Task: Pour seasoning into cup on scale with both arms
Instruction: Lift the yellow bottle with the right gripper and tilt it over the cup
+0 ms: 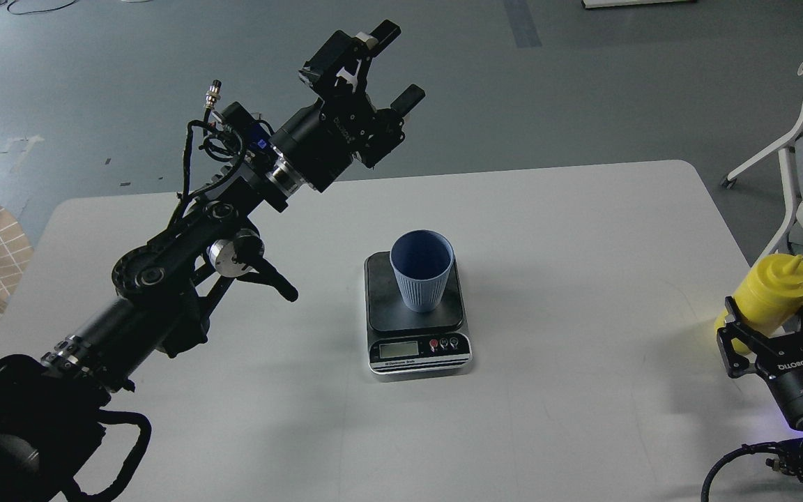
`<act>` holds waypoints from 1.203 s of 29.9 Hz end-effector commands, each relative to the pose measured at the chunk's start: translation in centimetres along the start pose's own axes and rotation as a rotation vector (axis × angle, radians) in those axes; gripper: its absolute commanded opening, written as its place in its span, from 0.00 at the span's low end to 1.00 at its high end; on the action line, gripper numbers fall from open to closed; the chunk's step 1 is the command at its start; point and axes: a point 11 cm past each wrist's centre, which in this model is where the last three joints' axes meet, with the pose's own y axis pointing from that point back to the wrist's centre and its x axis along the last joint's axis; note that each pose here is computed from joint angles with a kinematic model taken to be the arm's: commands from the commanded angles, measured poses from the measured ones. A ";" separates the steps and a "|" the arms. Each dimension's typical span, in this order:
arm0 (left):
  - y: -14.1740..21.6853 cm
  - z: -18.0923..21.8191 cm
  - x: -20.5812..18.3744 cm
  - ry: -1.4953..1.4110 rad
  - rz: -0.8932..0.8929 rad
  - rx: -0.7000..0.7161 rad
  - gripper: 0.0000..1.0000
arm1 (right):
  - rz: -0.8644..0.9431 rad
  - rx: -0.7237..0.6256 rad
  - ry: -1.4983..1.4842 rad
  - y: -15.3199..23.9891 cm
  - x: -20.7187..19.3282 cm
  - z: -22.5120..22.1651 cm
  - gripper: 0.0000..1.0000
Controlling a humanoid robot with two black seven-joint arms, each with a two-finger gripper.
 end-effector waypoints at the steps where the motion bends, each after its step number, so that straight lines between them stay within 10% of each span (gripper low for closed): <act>1: 0.2 0.7 1.3 0.003 0.046 -0.024 0.98 | 0.016 0.012 0.017 0.2 0.4 -0.3 0.09; 18: 0.3 1.5 2.2 0.003 0.078 -0.050 0.98 | -0.084 0.035 0.277 -1.4 -5.0 -6.8 0.00; 36: 0.6 3.2 3.3 -0.001 0.107 -0.102 0.98 | -0.417 0.088 1.220 -9.8 -27.8 -7.6 0.00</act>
